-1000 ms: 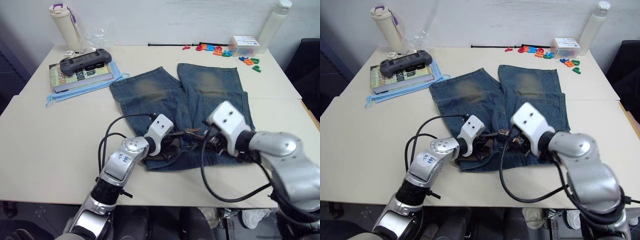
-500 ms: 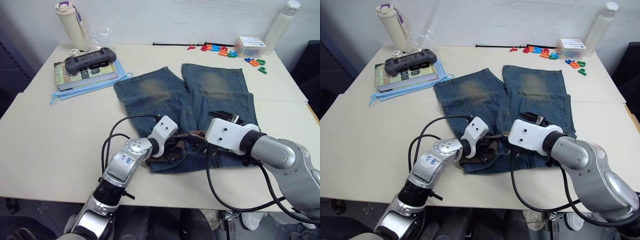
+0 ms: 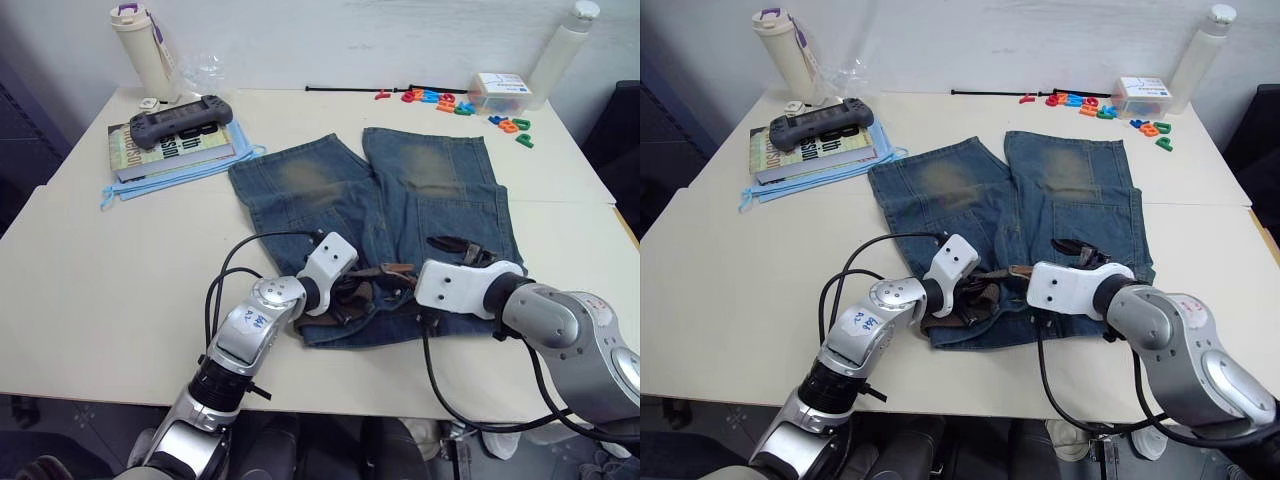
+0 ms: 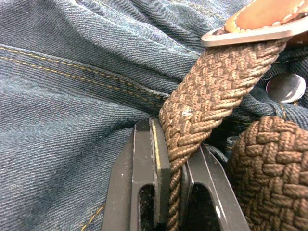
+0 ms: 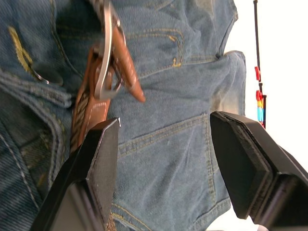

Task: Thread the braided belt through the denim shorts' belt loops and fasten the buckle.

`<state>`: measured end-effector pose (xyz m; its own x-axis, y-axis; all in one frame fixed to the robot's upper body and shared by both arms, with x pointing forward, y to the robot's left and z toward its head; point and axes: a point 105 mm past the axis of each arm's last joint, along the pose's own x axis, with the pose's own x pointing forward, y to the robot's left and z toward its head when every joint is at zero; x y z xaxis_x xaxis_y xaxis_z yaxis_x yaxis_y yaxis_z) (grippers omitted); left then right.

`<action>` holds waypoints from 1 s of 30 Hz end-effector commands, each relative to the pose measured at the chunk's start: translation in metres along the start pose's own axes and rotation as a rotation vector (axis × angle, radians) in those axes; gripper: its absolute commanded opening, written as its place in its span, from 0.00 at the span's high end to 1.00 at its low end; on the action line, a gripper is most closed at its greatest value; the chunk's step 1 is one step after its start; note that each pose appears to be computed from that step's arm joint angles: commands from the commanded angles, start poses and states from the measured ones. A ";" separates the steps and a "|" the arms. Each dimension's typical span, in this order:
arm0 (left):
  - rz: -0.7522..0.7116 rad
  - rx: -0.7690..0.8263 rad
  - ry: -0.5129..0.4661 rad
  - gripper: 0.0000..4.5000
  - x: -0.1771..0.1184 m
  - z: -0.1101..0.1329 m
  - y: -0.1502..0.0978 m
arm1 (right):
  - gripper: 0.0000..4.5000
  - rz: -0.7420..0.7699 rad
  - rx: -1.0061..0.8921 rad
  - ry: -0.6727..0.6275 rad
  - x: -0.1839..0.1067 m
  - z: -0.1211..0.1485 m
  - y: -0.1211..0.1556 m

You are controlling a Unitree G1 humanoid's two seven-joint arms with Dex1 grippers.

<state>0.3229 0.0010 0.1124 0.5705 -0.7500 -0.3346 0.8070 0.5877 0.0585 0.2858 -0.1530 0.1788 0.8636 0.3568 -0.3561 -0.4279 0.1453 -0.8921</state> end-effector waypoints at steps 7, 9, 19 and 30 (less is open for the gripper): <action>-0.046 0.004 -0.016 1.00 0.004 0.005 -0.010 | 0.29 0.001 -0.043 -0.011 -0.001 0.004 0.005; -0.047 0.005 -0.016 1.00 0.004 0.005 -0.010 | 0.29 0.006 -0.045 -0.018 0.001 0.006 0.007; -0.049 0.009 -0.013 1.00 0.004 0.005 -0.012 | 0.29 0.024 -0.089 -0.065 0.015 0.018 0.014; -0.043 0.003 -0.010 1.00 0.003 0.004 -0.010 | 0.98 0.012 -0.109 -0.056 0.012 0.018 0.012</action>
<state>0.3229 0.0007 0.1117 0.5695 -0.7497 -0.3371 0.8066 0.5886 0.0538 0.2903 -0.1348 0.1578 0.8343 0.3865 -0.3932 -0.4448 0.0505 -0.8942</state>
